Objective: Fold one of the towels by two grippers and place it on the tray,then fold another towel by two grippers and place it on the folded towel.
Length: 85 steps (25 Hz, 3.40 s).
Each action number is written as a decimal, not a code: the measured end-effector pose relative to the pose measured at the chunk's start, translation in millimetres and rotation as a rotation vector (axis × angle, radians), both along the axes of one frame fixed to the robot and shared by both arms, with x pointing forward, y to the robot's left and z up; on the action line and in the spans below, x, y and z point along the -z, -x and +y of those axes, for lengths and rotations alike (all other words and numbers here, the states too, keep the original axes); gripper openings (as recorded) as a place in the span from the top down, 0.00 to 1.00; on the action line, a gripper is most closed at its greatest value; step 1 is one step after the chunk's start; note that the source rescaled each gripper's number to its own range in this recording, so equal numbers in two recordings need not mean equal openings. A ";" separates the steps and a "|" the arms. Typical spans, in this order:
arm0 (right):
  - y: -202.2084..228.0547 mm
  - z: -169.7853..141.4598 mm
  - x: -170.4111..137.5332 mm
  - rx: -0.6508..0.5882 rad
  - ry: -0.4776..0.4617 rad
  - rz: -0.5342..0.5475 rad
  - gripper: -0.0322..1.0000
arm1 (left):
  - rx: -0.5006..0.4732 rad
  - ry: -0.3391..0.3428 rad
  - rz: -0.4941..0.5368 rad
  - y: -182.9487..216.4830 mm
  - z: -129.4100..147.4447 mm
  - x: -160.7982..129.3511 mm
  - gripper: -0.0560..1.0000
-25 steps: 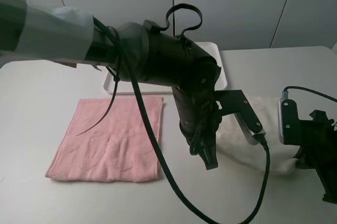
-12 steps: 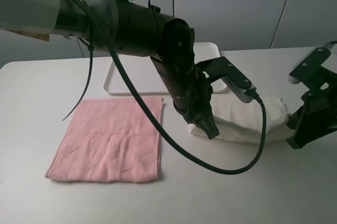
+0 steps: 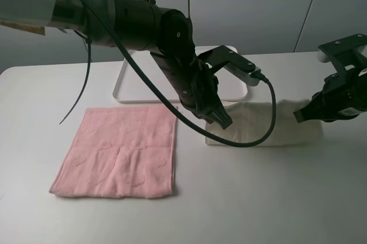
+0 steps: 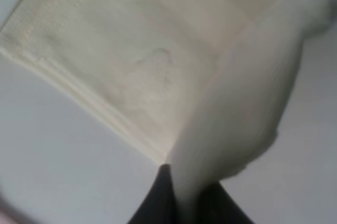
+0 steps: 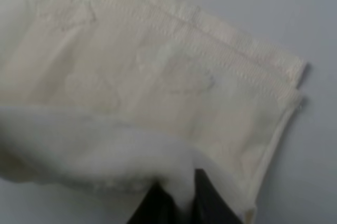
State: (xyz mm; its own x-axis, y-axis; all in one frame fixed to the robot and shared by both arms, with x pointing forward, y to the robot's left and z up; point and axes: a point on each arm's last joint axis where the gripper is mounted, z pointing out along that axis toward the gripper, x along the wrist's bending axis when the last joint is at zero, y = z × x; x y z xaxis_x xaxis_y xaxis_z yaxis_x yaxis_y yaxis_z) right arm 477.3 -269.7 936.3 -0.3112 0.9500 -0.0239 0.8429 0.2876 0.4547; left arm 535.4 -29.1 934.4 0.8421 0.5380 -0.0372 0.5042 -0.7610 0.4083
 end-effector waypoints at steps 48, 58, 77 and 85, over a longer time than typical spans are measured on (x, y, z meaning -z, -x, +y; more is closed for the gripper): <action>-43.6 -43.9 -11.6 0.357 -0.024 0.281 0.00 | -0.591 -0.107 0.303 -73.0 -2.0 42.0 0.03; -43.2 -43.3 -12.7 0.362 -0.031 0.297 0.02 | -0.649 -0.186 0.311 -72.1 2.1 53.6 0.03; -42.9 -43.2 11.7 0.359 -0.016 0.421 0.02 | -0.608 -0.185 0.222 -72.2 -4.3 53.1 0.03; -44.4 -43.4 18.2 0.360 -0.014 0.434 0.02 | -0.583 -0.182 0.202 -73.7 -4.7 53.9 0.03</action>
